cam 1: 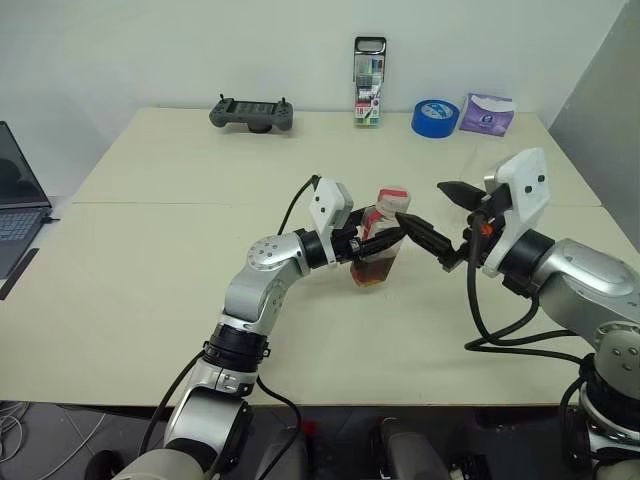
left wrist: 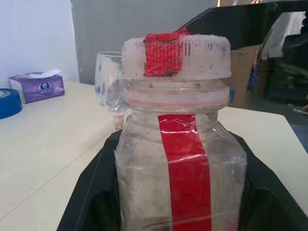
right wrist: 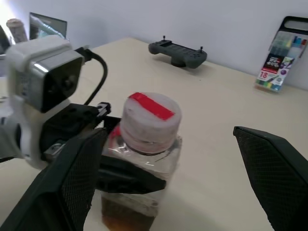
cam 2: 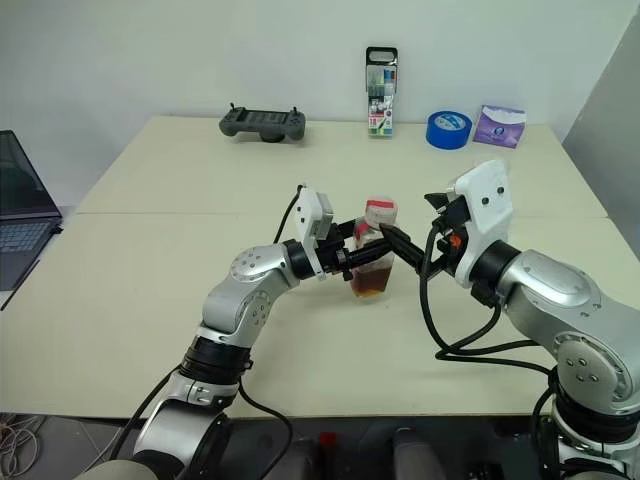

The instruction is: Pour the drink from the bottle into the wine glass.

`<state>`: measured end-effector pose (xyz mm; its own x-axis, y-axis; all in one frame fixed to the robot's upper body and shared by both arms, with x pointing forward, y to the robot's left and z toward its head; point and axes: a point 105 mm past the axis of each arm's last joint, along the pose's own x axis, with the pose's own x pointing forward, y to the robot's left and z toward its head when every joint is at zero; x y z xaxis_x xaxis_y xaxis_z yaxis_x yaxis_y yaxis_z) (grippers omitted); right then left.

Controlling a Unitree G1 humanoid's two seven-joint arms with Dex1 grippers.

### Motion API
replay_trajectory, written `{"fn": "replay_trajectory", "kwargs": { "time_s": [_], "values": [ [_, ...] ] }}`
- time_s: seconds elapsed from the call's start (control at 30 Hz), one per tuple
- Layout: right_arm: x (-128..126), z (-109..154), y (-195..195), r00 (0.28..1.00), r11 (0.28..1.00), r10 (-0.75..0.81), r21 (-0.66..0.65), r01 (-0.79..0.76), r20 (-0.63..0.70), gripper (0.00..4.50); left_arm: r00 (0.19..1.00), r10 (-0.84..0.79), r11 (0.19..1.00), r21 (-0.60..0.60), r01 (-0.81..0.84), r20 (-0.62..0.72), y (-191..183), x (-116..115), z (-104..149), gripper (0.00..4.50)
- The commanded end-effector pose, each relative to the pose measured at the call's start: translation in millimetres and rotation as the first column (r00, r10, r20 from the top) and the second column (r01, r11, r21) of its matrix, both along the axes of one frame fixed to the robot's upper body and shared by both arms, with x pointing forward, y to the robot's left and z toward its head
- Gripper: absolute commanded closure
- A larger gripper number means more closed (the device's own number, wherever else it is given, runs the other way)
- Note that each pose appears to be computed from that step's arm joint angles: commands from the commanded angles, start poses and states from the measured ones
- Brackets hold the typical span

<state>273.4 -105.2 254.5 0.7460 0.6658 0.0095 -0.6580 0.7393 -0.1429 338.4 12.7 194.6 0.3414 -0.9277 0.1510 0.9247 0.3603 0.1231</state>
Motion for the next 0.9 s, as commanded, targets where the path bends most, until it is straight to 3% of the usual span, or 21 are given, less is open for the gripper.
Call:
{"fn": "replay_trajectory", "kwargs": {
  "time_s": [0.03, 0.27, 0.9],
  "values": [
    [-13.4, 14.8, 11.9, 0.995, 0.996, 0.08, 0.023, -0.082, 0.066, 0.0, 0.997, -0.009, 0.999, -0.038, 0.012, 0.076, 0.6, -3.5, 22.7, 2.45],
    [17.1, 23.3, 4.4, 0.993, 0.981, -0.111, 0.162, 0.105, 0.026, 0.0, 0.997, -0.002, 0.999, -0.039, 0.005, 0.077, 1.3, -4.2, 22.0, 2.45],
    [23.4, 8.7, 37.8, 0.992, 0.964, -0.083, 0.242, 0.106, -0.1, 0.0, 0.997, 0.007, 0.999, -0.04, -0.004, 0.08, 0.2, -6.2, 21.3, 2.45]
  ]
}}
